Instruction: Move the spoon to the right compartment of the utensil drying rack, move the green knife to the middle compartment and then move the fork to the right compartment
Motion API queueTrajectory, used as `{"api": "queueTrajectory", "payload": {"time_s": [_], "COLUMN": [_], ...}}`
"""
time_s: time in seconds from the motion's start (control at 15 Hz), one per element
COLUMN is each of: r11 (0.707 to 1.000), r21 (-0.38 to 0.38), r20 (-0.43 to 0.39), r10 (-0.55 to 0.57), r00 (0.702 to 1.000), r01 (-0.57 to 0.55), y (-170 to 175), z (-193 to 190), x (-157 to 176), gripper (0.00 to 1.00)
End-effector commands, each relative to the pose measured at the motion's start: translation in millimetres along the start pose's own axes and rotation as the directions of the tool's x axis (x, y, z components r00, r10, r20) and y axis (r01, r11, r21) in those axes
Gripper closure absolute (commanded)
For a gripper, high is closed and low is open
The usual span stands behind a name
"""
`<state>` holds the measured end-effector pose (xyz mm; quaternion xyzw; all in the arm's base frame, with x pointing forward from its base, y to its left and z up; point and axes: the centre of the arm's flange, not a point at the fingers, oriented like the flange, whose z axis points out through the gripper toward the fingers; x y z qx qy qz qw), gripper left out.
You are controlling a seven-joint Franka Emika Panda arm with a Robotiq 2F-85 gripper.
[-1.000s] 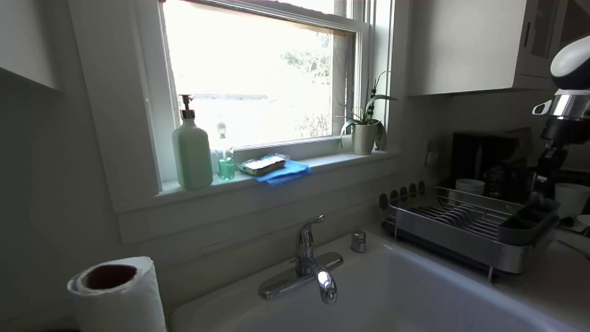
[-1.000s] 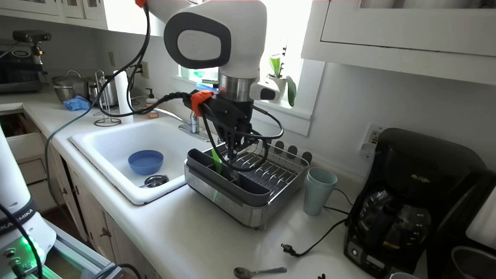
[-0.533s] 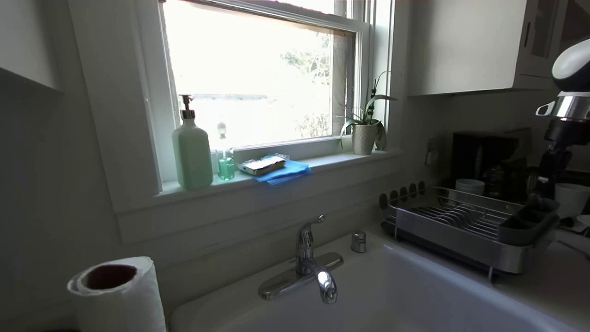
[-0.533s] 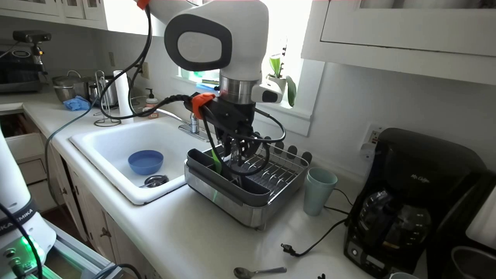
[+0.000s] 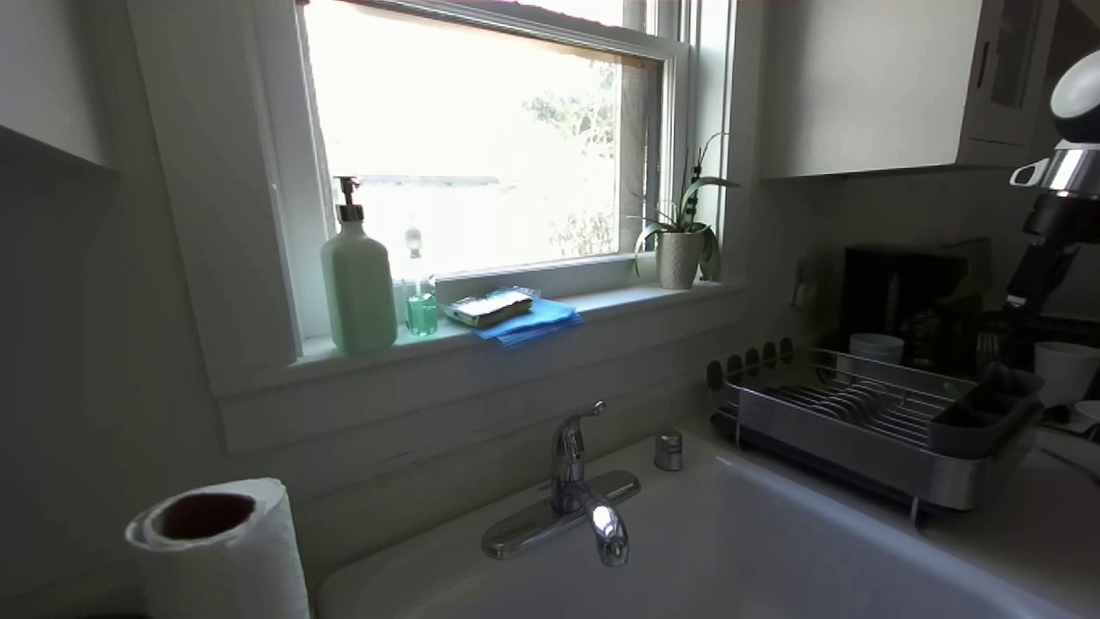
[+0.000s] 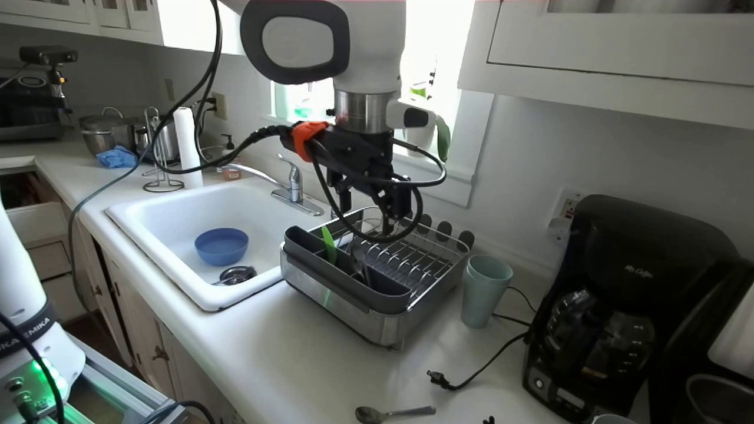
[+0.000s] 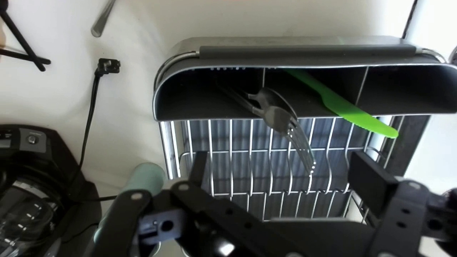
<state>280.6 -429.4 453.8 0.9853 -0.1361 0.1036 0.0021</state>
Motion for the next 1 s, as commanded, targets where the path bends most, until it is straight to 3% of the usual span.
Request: {"api": "queueTrajectory", "payload": {"time_s": [0.0, 0.47, 0.8, 0.87, 0.93], "r11": [0.999, 0.999, 0.994, 0.998, 0.997], "r21": [-0.032, -0.03, -0.101, -0.066, -0.078], "r20": [-0.01, 0.06, 0.012, 0.031, 0.019], "r10": [-0.008, 0.019, 0.03, 0.024, 0.024], "r00": [1.0, 0.998, 0.999, 0.999, 1.0], "r01": [0.008, -0.017, -0.029, -0.022, -0.023], "y": [-9.4, -24.8, -42.9, -27.1, -30.4], "z": [-33.7, -80.8, -109.3, -94.6, -101.7], "x": [-12.2, -34.9, -49.5, -35.2, -36.3], "gripper": [0.0, 0.0, 0.0, 0.0, 0.0]}}
